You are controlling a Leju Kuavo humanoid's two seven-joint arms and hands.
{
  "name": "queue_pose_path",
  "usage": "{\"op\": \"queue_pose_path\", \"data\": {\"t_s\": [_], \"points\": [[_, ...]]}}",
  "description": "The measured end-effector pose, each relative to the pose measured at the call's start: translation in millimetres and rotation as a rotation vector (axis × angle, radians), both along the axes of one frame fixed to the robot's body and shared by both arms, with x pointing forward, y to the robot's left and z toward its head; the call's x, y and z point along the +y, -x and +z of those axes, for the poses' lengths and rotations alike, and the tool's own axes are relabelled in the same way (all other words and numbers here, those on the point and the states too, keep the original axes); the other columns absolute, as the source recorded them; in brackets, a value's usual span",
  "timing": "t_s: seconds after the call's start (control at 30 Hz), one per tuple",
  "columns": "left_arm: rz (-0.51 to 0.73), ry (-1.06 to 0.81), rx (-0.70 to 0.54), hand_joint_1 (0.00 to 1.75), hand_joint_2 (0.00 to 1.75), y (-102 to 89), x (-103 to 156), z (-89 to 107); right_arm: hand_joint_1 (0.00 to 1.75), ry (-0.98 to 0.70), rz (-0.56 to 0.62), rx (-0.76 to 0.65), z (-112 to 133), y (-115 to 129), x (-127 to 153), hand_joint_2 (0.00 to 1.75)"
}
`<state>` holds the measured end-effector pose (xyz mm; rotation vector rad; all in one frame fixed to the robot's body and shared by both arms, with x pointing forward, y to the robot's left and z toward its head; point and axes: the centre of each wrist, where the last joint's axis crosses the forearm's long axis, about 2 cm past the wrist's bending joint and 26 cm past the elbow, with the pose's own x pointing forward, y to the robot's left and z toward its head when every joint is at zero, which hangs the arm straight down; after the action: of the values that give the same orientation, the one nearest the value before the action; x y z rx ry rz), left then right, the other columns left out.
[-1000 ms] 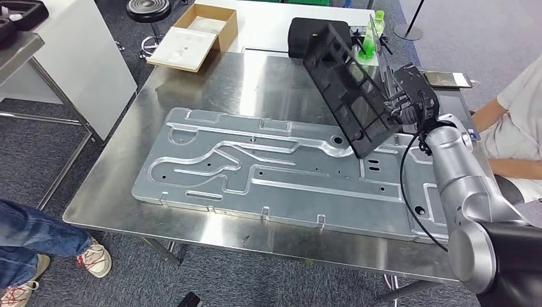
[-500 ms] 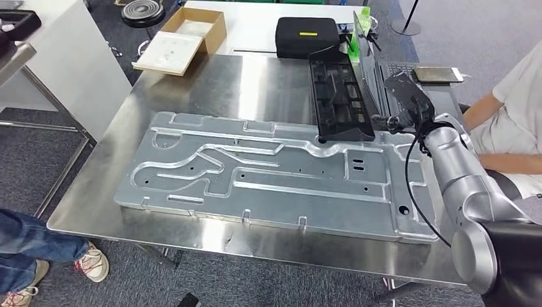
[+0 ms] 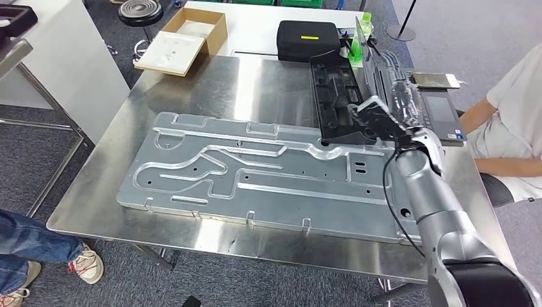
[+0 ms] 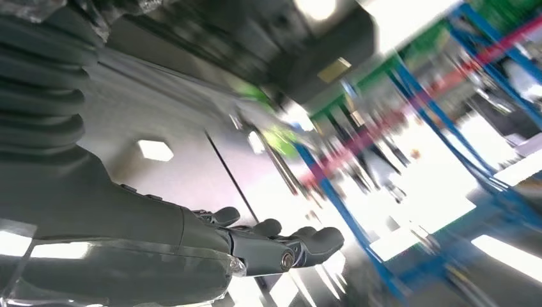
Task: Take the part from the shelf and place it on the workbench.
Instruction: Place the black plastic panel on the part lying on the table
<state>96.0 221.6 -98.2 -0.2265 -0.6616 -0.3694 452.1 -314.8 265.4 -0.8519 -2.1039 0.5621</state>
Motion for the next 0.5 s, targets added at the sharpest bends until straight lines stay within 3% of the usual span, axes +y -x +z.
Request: {"op": "queue_pose_path", "data": {"t_s": [0.2, 0.5], "points": [[-0.006, -0.003, -0.001, 0.00, 0.00, -0.5, -0.3, 0.1, 0.00, 0.151, 0.010, -0.191, -15.8, 39.5, 66.3, 0.00], [-0.007, -0.006, 0.001, 0.00, 0.00, -1.6, -0.2, 0.4, 0.00, 0.159, 0.092, -0.293, -4.2, 58.8, 99.8, 0.00]]}}
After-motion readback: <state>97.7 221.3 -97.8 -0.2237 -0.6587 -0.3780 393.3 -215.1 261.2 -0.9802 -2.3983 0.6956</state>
